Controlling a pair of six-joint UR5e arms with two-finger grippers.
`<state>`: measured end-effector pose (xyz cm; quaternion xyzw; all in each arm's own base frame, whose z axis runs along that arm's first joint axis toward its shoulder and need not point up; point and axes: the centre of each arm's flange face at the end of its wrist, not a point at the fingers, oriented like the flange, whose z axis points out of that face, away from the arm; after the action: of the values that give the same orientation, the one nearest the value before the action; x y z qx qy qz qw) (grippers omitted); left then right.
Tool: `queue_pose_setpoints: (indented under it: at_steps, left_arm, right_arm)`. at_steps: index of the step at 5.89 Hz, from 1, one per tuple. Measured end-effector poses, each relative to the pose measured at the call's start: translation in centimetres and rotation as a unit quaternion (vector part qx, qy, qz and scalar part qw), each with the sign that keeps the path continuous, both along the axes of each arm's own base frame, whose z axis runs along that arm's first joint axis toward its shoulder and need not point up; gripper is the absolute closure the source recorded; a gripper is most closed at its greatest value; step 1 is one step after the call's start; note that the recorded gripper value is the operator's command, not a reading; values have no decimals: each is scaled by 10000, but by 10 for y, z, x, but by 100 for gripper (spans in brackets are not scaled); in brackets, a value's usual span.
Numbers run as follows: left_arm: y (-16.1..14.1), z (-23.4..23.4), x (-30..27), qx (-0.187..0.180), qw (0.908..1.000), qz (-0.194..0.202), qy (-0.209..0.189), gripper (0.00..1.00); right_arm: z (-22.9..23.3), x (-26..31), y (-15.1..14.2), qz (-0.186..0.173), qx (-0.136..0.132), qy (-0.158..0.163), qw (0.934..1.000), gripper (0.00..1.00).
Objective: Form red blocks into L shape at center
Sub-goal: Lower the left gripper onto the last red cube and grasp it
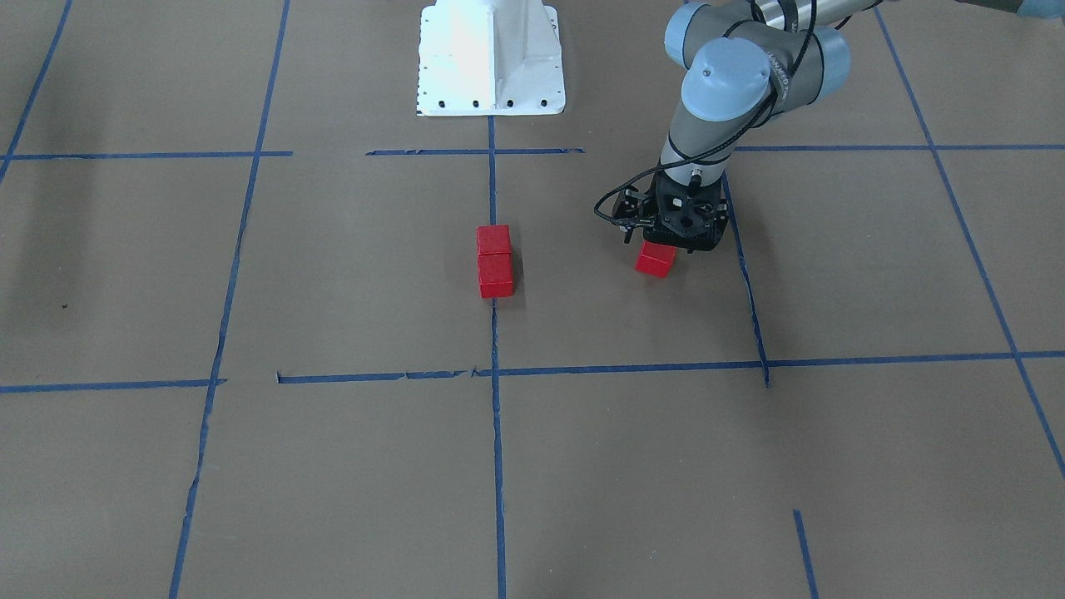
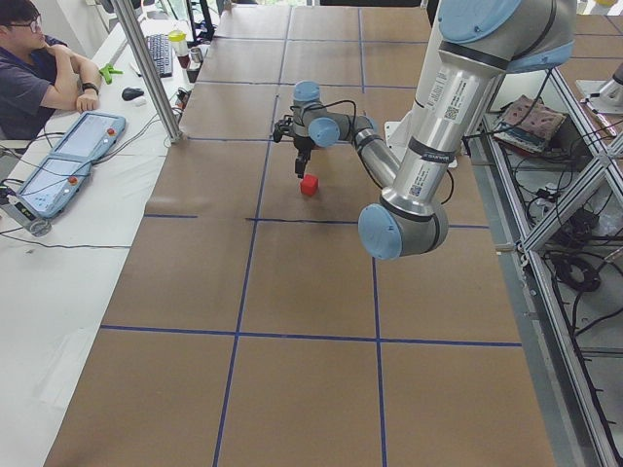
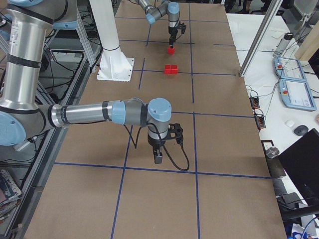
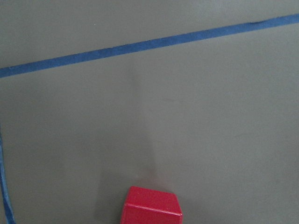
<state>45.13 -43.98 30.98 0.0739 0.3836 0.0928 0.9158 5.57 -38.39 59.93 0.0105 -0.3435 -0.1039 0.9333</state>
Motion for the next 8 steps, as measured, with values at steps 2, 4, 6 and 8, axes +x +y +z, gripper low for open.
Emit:
queue_pose_setpoints:
  at_steps: [2, 4, 6, 8]
  left_arm:
    - [7, 6, 14, 16, 9999, 134, -45, 0]
    - [10, 8, 18, 19, 9998, 176, -65, 0]
    - [8, 13, 19, 80, 9995, 264, -124, 0]
    - [5, 22, 24, 178, 9987, 428, -213, 0]
  right_arm:
    - [0, 0, 0, -2, 4, 0, 10000, 0]
    - [-1, 0, 0, -4, 11, -1, 10000, 0]
    - [0, 0, 0, -4, 7, 0, 10000, 0]
    - [0, 0, 0, -4, 9, -1, 10000, 0]
